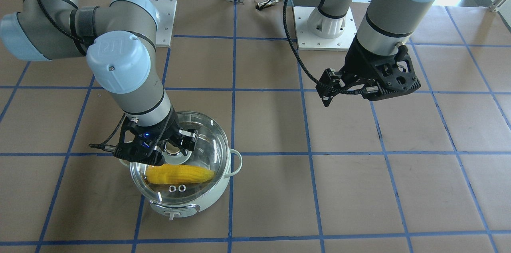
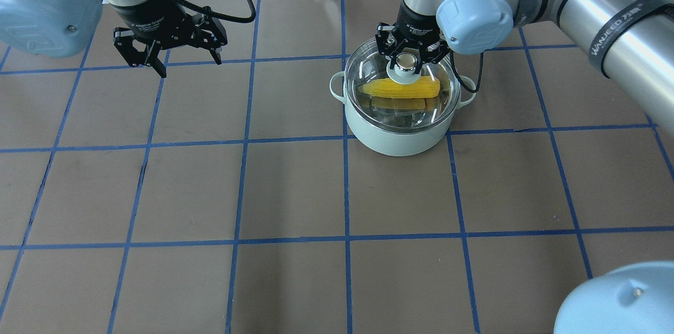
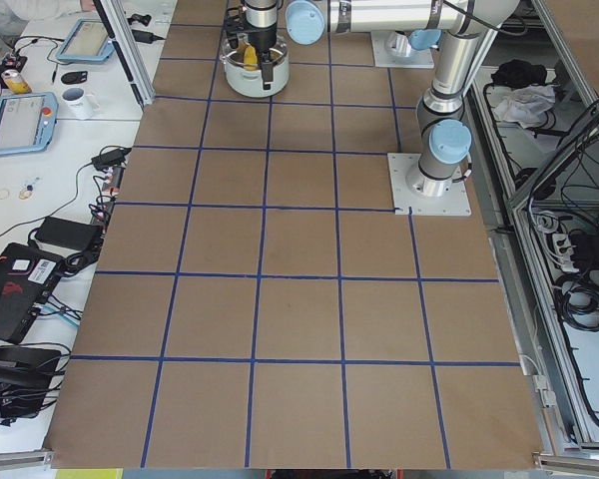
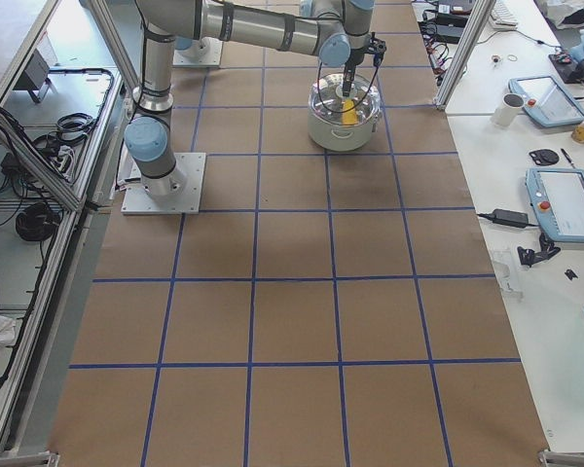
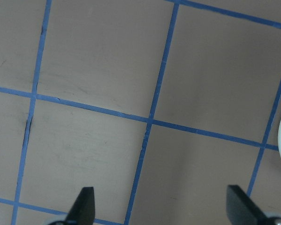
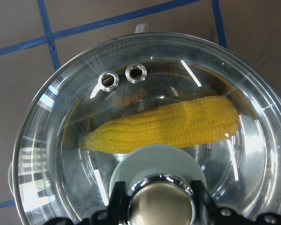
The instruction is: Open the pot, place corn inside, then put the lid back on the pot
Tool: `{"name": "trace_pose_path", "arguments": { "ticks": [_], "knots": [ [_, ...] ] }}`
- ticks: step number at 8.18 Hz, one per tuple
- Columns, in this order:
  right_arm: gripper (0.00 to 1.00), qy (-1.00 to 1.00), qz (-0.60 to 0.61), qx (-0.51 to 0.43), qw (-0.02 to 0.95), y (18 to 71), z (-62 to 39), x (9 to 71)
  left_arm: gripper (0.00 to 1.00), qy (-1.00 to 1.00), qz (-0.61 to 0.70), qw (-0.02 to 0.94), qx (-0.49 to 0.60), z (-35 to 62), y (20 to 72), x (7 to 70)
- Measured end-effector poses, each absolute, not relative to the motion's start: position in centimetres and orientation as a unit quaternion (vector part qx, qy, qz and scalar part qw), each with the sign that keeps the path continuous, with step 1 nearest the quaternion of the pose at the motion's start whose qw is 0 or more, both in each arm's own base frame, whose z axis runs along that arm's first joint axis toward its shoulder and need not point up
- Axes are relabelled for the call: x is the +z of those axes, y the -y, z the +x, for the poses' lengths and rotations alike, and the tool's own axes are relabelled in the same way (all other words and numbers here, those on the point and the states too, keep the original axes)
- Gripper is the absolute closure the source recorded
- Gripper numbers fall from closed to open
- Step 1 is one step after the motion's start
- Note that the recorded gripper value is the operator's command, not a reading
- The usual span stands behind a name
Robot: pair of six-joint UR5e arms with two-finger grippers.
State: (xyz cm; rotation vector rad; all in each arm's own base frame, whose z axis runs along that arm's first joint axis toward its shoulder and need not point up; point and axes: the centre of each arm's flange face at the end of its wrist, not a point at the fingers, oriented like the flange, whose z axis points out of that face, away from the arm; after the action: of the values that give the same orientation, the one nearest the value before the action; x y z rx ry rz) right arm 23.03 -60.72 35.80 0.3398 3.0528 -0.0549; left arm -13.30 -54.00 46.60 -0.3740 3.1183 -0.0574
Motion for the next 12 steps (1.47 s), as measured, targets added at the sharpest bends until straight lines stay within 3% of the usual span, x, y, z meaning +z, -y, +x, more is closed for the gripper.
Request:
{"name": "trace_pose_path", "arguments": {
  "ticks": [2,5,9,12],
  "knots": [
    [0.09,-0.993,0.112,-0.018,0.035,60.8,23.0,35.7,0.00,-0.993,-0.118,0.000,-0.018,-13.3,54.0,46.6],
    [0.00,-0.993,0.112,-0.025,0.036,60.9,22.9,36.4,0.00,-0.993,-0.119,0.000,-0.018,-13.3,54.0,46.5],
    [0.00,-0.995,0.068,-0.063,0.025,59.8,16.7,44.1,0.00,-0.993,-0.120,0.000,-0.018,-13.3,54.0,46.5],
    [0.00,-0.997,0.055,-0.043,0.018,52.5,14.8,51.7,0.00,-0.993,-0.119,0.000,-0.018,-13.3,54.0,46.5]
  ]
}}
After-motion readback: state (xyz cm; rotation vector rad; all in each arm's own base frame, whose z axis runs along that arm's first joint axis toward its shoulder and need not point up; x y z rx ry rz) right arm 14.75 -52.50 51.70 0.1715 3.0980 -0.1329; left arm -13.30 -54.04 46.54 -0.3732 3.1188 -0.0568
